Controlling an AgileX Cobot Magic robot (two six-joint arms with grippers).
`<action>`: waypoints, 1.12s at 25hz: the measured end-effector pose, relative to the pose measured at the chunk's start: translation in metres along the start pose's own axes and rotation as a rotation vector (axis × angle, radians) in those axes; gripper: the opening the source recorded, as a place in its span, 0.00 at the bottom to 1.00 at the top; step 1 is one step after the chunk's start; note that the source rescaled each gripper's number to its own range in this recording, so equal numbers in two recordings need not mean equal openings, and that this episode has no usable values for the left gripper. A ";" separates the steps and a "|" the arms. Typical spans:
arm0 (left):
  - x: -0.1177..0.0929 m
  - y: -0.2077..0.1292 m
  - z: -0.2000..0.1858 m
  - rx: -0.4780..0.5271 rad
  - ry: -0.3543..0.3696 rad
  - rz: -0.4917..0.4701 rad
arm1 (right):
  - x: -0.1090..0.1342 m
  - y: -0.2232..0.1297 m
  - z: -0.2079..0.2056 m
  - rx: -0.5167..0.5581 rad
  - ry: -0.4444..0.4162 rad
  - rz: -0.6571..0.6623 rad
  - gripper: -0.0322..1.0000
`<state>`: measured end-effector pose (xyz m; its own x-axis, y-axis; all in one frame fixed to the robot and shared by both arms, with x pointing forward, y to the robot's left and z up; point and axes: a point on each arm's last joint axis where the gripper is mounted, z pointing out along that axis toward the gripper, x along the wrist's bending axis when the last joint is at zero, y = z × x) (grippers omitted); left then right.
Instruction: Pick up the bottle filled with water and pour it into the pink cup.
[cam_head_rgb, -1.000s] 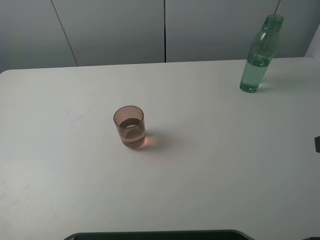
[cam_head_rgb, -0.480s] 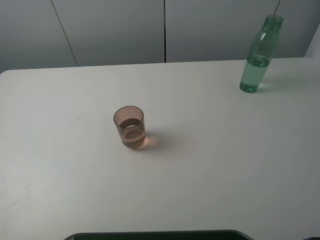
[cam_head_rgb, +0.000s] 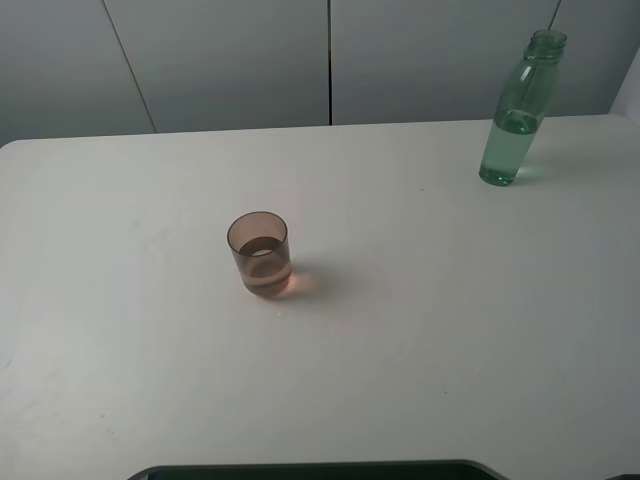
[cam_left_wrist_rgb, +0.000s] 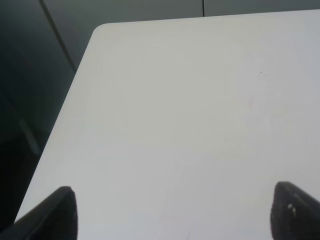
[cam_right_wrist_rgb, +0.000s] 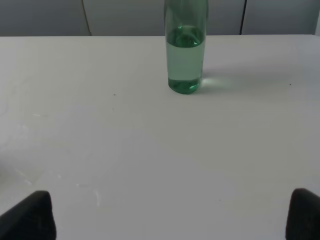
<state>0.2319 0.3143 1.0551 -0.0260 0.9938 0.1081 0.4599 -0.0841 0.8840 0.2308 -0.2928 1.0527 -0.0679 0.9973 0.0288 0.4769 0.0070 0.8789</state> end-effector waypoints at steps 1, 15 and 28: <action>0.000 0.000 0.000 0.000 0.000 0.000 | 0.000 0.000 0.000 0.000 -0.001 -0.001 1.00; 0.000 0.000 0.000 0.000 0.000 0.000 | 0.000 0.000 0.000 0.000 -0.001 -0.001 1.00; 0.000 0.000 0.000 0.000 0.000 0.000 | 0.000 0.000 0.000 0.000 -0.001 0.000 1.00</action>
<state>0.2319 0.3143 1.0551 -0.0260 0.9938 0.1081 0.4599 -0.0841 0.8840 0.2308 -0.2929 1.0527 -0.0666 0.9974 0.0280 0.4769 0.0072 0.8789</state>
